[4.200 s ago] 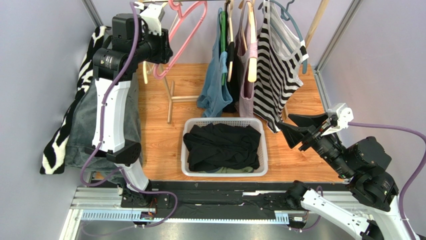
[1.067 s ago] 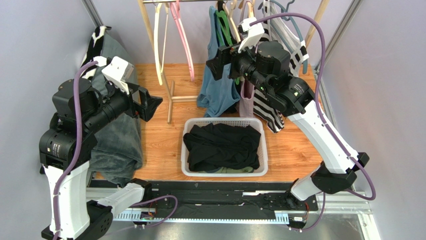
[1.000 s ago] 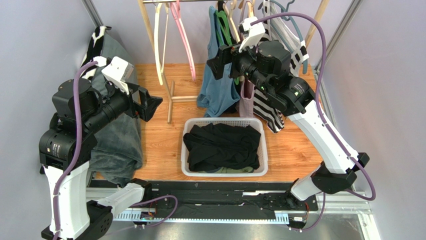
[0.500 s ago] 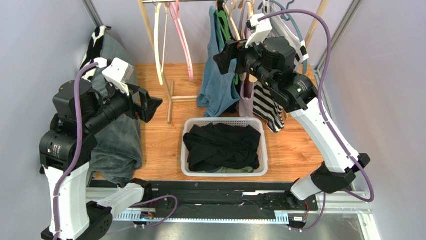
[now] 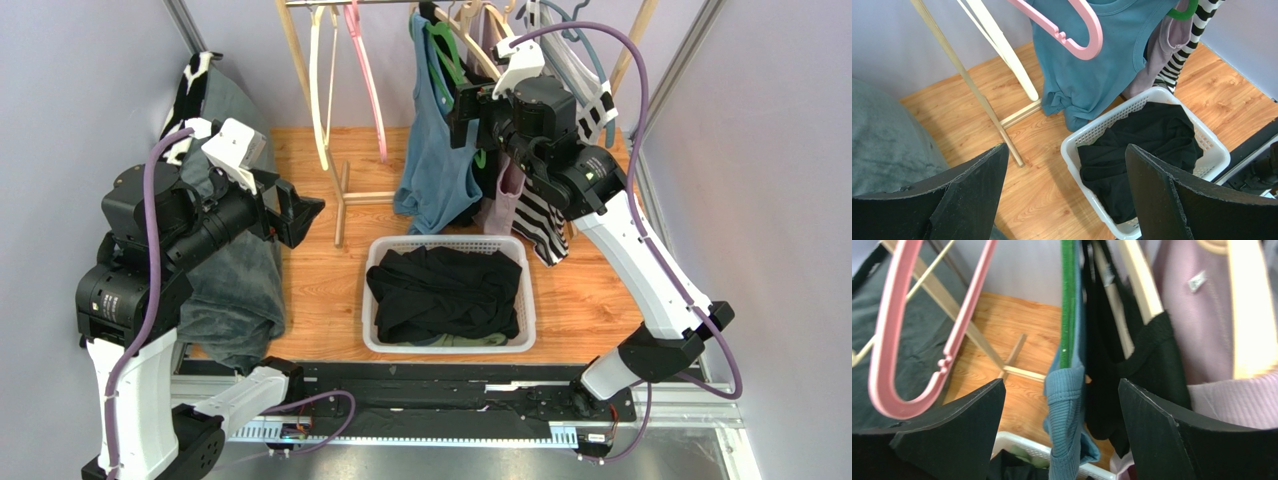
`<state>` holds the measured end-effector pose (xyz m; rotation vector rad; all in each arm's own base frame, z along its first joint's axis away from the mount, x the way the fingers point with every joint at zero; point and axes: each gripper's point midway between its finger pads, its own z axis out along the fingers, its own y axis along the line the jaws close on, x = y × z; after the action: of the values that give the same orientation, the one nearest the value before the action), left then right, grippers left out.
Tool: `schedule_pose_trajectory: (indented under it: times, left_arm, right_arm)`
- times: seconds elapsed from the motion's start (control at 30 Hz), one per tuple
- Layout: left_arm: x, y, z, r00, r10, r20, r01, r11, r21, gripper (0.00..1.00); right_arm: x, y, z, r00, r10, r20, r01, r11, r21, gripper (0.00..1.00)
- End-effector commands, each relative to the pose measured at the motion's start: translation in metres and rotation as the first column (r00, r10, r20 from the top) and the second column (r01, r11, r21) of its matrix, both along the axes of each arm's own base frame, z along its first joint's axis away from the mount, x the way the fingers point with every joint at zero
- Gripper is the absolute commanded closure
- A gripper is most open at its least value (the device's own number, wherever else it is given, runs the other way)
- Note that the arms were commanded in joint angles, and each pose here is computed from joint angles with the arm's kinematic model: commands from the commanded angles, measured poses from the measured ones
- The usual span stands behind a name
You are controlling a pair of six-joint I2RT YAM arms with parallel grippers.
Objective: Remove the tank top from the hanger
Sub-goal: Pick up the hanger from the clothesline.
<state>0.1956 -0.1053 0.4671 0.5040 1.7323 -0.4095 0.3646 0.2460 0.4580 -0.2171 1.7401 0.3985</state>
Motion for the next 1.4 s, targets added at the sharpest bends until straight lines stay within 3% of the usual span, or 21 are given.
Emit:
schedule_pose_trajectory:
  times: [0.0,0.2,0.27,0.3,0.33,0.4,0.7,0.87,0.9,1.03,1.37]
  left_arm:
    - [-0.002,-0.002,0.015,0.998,-0.015,0.053,0.016,1.000,-0.021,0.05]
    - [-0.003,-0.001,0.015,0.998,-0.012,0.057,0.013,1.000,-0.020,0.05]
    - [-0.002,-0.001,0.015,0.998,-0.008,0.056,0.009,1.000,-0.019,0.05]
    - [-0.004,-0.001,0.016,0.998,-0.008,0.056,0.009,1.000,-0.024,0.05]
    - [-0.004,0.000,0.017,0.998,-0.006,0.062,0.007,1.000,-0.020,0.05]
    - [-0.005,0.001,0.016,0.998,-0.005,0.062,0.006,1.000,-0.020,0.05]
    - [-0.005,-0.001,0.015,0.998,-0.015,0.060,0.016,1.000,-0.021,0.05]
    - [-0.006,-0.001,0.014,0.998,-0.014,0.058,0.015,1.000,-0.021,0.05]
    - [-0.006,-0.001,0.014,0.998,-0.014,0.058,0.015,1.000,-0.021,0.05]
    - [-0.007,0.001,0.014,0.998,-0.009,0.059,0.010,1.000,-0.020,0.05]
    - [-0.006,0.000,0.012,0.998,-0.009,0.057,0.010,1.000,-0.020,0.05]
  right_arm:
    - [0.009,-0.037,0.019,0.990,-0.134,0.054,0.135,0.991,-0.014,0.12]
    - [0.007,-0.021,0.017,0.998,-0.024,0.051,0.023,1.000,0.009,0.18]
    - [0.009,-0.012,0.011,0.999,0.015,0.040,-0.015,1.000,-0.001,0.30]
    - [0.010,-0.010,0.009,0.999,0.023,0.035,-0.023,1.000,-0.003,0.40]
    - [0.012,-0.008,0.005,0.999,0.029,0.029,-0.029,0.999,-0.015,0.57]
    - [0.013,-0.007,0.002,0.999,0.035,0.025,-0.034,0.999,-0.024,0.69]
    - [0.011,0.009,-0.012,0.995,0.103,0.005,-0.102,0.993,-0.064,0.65]
    - [0.011,0.024,-0.021,0.995,0.104,0.012,-0.101,0.983,-0.150,0.64]
    - [0.015,0.025,-0.025,0.996,0.094,0.011,-0.091,0.981,-0.170,0.65]
    - [0.021,0.021,-0.016,0.998,0.039,0.045,-0.029,0.981,-0.193,1.00]
    - [0.028,-0.007,0.022,0.983,-0.102,0.152,0.123,0.983,-0.137,1.00]
